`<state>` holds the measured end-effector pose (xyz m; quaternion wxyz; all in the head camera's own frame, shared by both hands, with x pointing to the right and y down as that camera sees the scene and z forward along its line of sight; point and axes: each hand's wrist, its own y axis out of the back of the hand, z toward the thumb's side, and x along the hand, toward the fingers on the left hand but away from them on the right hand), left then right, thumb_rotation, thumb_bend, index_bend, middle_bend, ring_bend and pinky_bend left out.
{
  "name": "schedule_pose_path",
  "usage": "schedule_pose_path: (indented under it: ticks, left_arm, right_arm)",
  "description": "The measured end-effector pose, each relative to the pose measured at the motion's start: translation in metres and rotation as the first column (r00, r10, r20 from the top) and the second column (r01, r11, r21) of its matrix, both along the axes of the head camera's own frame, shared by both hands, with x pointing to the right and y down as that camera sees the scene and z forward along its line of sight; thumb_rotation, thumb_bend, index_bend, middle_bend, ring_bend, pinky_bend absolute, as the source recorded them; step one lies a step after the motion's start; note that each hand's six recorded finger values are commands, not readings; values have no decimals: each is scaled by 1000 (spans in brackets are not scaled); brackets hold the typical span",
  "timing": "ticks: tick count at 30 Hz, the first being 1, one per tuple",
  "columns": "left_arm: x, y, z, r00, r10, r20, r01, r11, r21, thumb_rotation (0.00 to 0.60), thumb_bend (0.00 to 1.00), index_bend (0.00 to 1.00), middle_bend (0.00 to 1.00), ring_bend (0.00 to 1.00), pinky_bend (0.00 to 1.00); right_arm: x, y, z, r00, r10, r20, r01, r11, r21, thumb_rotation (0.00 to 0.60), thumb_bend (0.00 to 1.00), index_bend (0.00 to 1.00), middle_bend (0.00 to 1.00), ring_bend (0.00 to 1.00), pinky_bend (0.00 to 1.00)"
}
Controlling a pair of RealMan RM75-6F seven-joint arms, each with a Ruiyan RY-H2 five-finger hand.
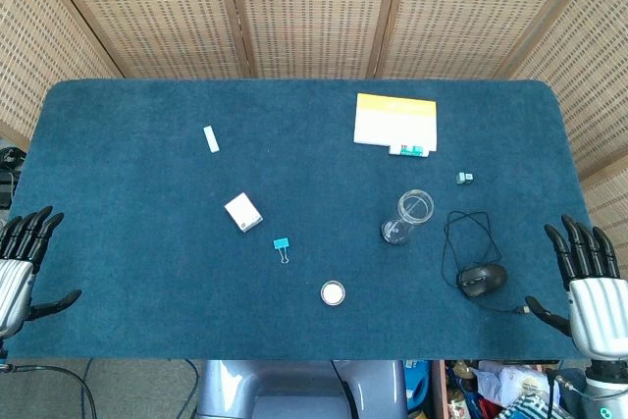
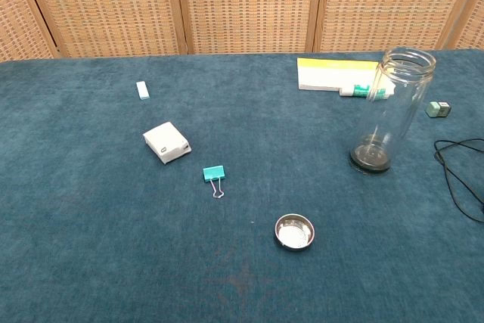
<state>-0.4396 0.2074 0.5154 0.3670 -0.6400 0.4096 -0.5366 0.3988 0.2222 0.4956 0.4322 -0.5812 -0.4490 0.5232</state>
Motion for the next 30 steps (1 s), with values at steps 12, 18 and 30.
schedule_pose_path:
  ticks: [12,18,30]
  left_arm:
    - [2,-2,0,1000,4,7,-4,1000,10,600,106,0,0,0,0]
    - [-2,-5,5,1000,-14,16,14,1000,-8,600,105,0,0,0,0]
    - [-6,-10,9,999,-29,26,29,999,-19,600,105,0,0,0,0]
  right_arm:
    - [-9,2,0,999,-45,30,45,999,-10,600,0,44,0,0,1]
    - [-54,2,17,953,-293,81,298,953,-59,600,0,109,46,0,49]
    - [-148,-1,66,766,-619,174,642,732,-227,600,0,156,65,0,50]
